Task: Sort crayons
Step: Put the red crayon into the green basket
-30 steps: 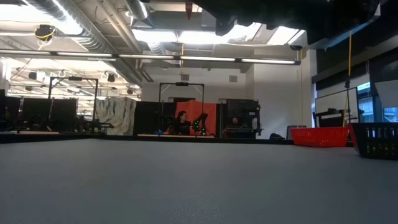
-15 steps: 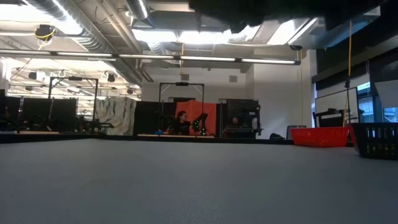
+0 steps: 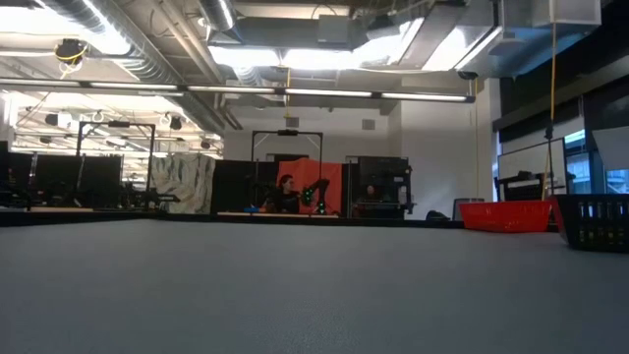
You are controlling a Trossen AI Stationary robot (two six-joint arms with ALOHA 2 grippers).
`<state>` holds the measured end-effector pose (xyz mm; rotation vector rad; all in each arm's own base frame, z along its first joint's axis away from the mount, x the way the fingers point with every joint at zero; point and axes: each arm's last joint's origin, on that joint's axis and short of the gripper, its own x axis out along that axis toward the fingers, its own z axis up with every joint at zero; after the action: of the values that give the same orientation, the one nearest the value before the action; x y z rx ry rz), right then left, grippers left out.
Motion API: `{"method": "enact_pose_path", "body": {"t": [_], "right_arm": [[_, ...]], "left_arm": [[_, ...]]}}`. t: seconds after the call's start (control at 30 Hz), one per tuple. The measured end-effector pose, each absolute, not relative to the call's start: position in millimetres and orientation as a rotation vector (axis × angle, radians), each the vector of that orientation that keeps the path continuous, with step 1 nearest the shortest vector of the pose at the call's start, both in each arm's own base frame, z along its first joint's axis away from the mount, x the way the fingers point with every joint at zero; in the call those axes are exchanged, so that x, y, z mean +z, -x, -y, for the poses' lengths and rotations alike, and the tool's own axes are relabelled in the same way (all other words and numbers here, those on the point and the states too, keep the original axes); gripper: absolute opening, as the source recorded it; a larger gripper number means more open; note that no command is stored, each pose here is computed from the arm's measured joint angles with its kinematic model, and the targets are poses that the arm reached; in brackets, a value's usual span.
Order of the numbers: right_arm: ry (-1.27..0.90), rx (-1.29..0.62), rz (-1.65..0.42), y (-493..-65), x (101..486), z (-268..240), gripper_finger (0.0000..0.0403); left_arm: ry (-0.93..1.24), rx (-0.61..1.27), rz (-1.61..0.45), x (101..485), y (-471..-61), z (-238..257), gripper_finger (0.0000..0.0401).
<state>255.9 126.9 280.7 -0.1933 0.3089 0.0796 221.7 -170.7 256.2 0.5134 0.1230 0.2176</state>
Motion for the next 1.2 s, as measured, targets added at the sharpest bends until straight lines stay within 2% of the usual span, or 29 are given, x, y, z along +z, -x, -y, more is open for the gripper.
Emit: {"method": "enact_pose_path", "body": {"t": [0.3,0.47,1.03,1.2], "right_arm": [[-0.05,0.143,-0.529,-209.9,306.2,-148.7,0.0017],[-0.204,0.193,-0.697,-188.9,302.7,-165.3,0.0018],[-0.712,-0.074,-1.264,-127.0,230.0,-227.0,0.0019],[-0.862,-0.25,-1.387,-114.2,214.7,-240.8,0.0036]], "left_arm": [[-0.521,0.217,-0.13,255.3,-221.6,170.6,0.0131],[-0.521,0.217,-0.131,255.3,-221.6,170.6,0.0131],[-0.567,0.235,-0.148,255.1,-233.3,156.2,0.0132],[-0.567,0.237,-0.151,254.9,-235.6,153.3,0.0131]]}}
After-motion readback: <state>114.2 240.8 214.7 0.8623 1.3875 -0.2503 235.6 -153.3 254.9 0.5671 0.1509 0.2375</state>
